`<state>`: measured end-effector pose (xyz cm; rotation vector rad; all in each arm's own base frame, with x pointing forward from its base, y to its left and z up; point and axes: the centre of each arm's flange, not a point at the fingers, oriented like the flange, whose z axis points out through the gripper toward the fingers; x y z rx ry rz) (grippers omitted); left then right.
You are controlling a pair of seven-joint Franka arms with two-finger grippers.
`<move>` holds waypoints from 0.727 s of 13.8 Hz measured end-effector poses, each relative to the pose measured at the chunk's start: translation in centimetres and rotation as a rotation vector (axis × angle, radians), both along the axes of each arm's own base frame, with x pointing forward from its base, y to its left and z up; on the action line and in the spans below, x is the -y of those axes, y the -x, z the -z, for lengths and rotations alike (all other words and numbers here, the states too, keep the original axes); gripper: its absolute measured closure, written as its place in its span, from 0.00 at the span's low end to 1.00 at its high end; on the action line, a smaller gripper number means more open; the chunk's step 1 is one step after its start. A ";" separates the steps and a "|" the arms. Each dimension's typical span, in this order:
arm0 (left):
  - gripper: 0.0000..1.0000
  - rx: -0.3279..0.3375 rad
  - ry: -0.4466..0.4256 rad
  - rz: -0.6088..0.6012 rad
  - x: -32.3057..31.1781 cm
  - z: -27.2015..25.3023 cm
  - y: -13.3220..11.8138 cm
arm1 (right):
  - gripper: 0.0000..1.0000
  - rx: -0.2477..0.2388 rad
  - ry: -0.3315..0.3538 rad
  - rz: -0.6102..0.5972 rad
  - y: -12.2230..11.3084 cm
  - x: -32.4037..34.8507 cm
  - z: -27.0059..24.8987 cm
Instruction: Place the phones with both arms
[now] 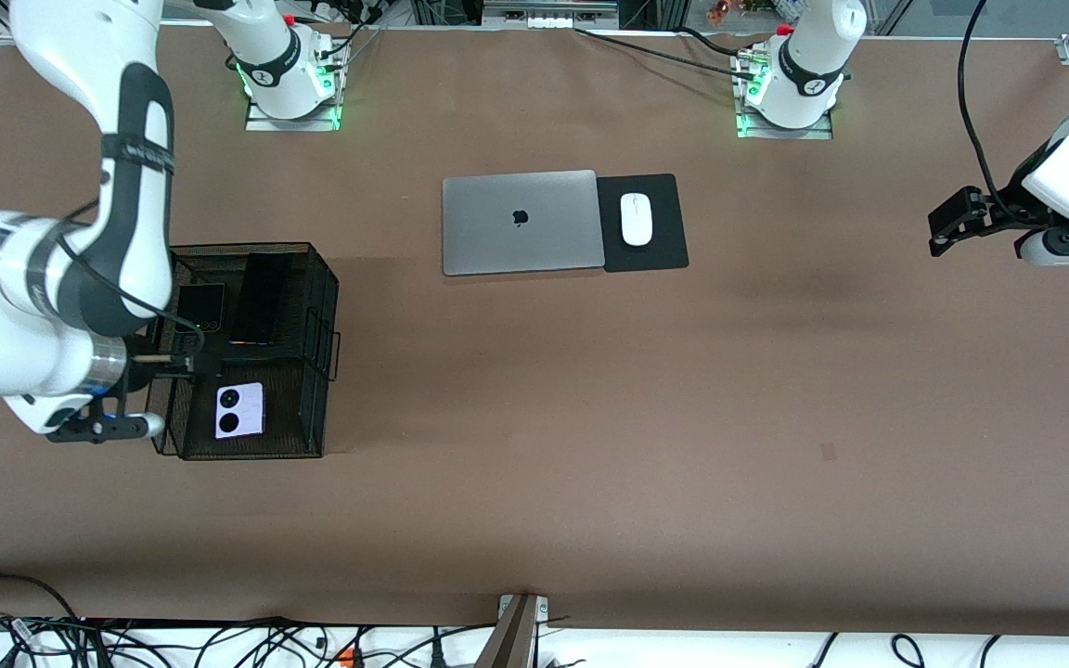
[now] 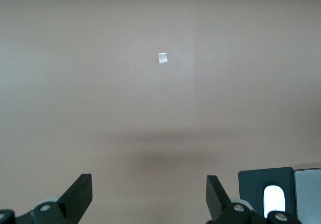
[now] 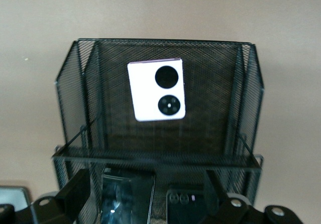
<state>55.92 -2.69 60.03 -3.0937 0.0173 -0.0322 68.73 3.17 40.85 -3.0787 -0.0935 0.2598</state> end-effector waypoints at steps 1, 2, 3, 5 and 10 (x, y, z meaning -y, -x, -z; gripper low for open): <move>0.00 0.000 0.000 0.000 0.0 0.0 0.0 | 0.00 0.005 0.012 -0.012 0.3 -0.3 -1.6; 0.00 -0.001 0.000 0.000 0.0 0.0 0.0 | 0.00 0.015 0.035 -0.031 0.7 -0.7 -3.3; 0.00 -0.001 0.000 0.000 0.0 0.0 0.0 | 0.00 0.028 0.063 -0.050 1.2 -1.2 -5.0; 0.00 0.000 0.000 0.001 0.2 0.0 0.0 | 0.00 0.049 0.116 -0.074 2.5 -2.6 -8.6; 0.00 0.004 0.000 -0.005 0.0 -0.3 0.0 | 0.00 0.079 0.142 -0.045 7.6 -4.3 -14.1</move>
